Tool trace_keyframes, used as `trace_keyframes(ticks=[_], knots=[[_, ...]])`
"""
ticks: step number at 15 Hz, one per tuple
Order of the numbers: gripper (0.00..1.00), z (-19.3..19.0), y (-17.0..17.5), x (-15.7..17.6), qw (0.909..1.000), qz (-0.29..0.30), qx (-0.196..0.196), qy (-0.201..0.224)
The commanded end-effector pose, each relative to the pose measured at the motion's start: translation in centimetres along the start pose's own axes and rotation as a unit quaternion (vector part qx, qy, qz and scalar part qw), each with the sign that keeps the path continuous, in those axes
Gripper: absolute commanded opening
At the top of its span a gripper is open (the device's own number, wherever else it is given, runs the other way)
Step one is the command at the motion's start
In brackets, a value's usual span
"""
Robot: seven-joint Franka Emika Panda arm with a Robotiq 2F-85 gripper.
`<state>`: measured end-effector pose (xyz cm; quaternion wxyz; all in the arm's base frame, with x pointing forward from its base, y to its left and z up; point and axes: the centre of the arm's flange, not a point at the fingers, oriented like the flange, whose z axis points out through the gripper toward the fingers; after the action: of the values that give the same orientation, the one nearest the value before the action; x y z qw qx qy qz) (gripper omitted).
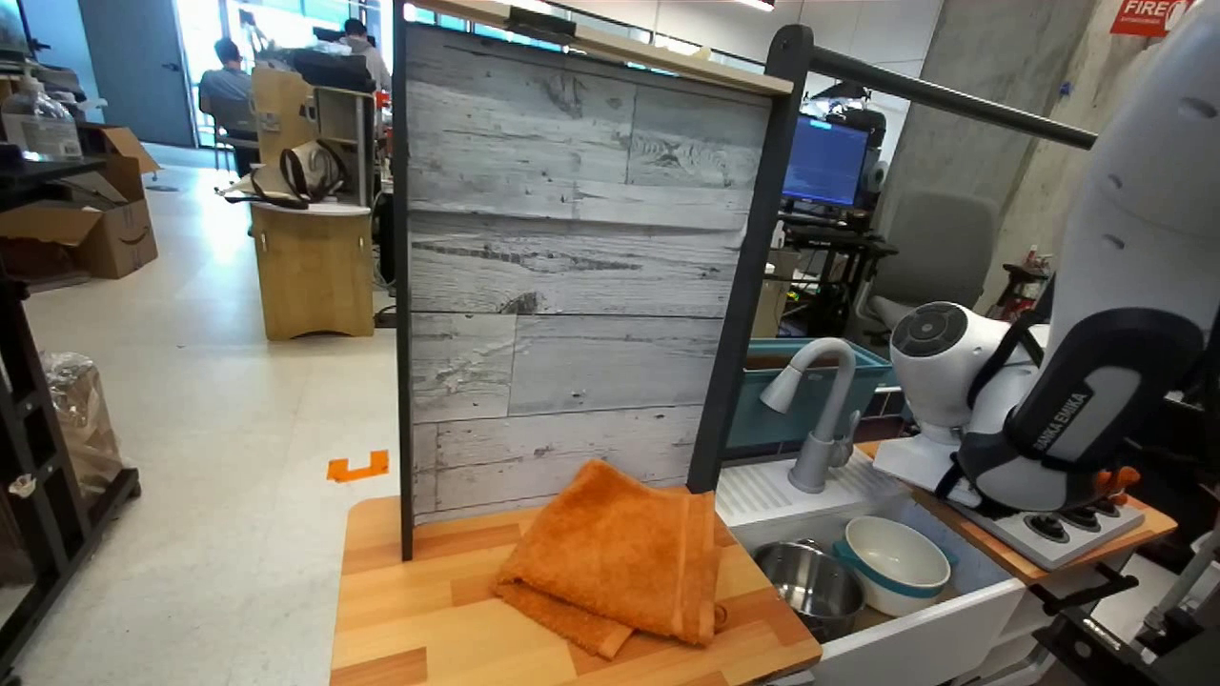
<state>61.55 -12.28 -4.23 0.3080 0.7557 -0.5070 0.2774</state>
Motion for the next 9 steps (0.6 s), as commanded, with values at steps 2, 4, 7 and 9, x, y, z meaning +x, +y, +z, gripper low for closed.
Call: trace_keyframes(ticks=[2,4,7,9], knots=[[0.32,0.3,-1.2,0.1,0.9992,0.037,0.013,0.003],[0.19,-0.3,-0.6,0.6,0.9995,0.032,0.006,-0.004],[0.01,-2.0,0.8,1.4,0.9997,0.016,0.013,-0.010],[0.04,-3.2,1.4,2.0,0.9994,0.010,0.032,-0.012]])
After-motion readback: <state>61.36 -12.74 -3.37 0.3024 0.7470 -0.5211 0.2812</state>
